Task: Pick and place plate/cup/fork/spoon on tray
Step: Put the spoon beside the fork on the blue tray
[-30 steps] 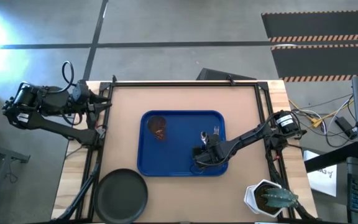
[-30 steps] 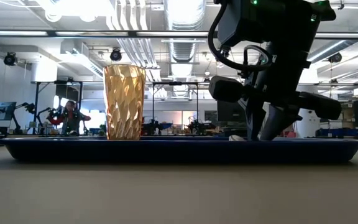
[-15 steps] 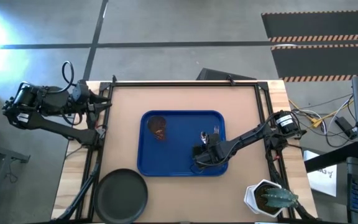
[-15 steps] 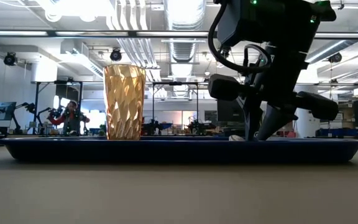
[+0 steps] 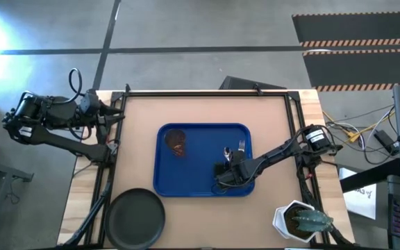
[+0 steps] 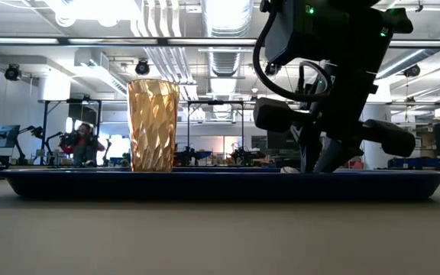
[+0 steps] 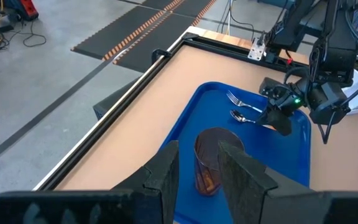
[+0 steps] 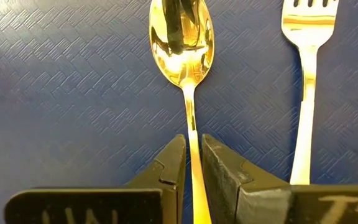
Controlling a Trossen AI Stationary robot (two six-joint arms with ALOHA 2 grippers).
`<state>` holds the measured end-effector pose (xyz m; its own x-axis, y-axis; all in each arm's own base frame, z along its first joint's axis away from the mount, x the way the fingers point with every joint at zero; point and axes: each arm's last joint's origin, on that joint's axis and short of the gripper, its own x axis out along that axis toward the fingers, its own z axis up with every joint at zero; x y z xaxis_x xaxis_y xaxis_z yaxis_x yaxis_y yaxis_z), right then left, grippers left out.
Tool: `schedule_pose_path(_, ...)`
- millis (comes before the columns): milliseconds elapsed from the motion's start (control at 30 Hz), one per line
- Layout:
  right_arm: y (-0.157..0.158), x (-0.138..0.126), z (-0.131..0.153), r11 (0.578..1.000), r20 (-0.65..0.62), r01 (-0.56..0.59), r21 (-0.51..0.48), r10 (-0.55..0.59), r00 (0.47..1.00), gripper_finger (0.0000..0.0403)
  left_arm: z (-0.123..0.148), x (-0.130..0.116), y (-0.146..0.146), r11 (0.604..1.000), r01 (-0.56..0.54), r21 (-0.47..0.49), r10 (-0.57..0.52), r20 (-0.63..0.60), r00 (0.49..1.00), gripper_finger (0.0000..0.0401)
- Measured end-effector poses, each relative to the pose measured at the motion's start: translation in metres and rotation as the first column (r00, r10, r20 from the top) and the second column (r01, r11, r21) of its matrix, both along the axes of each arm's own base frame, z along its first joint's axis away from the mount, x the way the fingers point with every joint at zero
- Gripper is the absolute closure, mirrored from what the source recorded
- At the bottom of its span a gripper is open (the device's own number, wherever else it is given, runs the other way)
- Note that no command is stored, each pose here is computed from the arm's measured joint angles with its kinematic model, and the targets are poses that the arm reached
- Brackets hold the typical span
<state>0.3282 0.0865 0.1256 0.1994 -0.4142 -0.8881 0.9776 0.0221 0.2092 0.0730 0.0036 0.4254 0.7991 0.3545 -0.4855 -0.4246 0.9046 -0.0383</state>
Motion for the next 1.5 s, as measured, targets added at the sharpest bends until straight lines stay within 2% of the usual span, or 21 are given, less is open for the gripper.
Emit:
schedule_pose_path(367, -0.0005, -0.0024, -0.0005, 0.998, 0.0, 0.062, 0.009, -0.062, 0.998, 0.0361, -0.0002, -0.0001, 0.0, 1.0, 0.002, -0.001, -0.002, -0.003, 1.0, 0.0308)
schedule_pose_path(767, -0.002, -0.0049, -0.0011, 0.995, -0.004, 0.104, -0.009, -0.104, 0.995, 0.0392, -0.0001, -0.0016, 0.0002, 1.0, 0.014, 0.02, -0.014, -0.009, 1.0, 0.0308)
schedule_pose_path(1500, -0.0015, -0.0035, 0.0042, 0.999, 0.005, 0.053, 0.006, -0.053, 0.999, 0.0336, -0.0009, -0.0037, 0.0006, 1.0, 0.01, 0.023, -0.009, -0.018, 1.0, 0.0308)
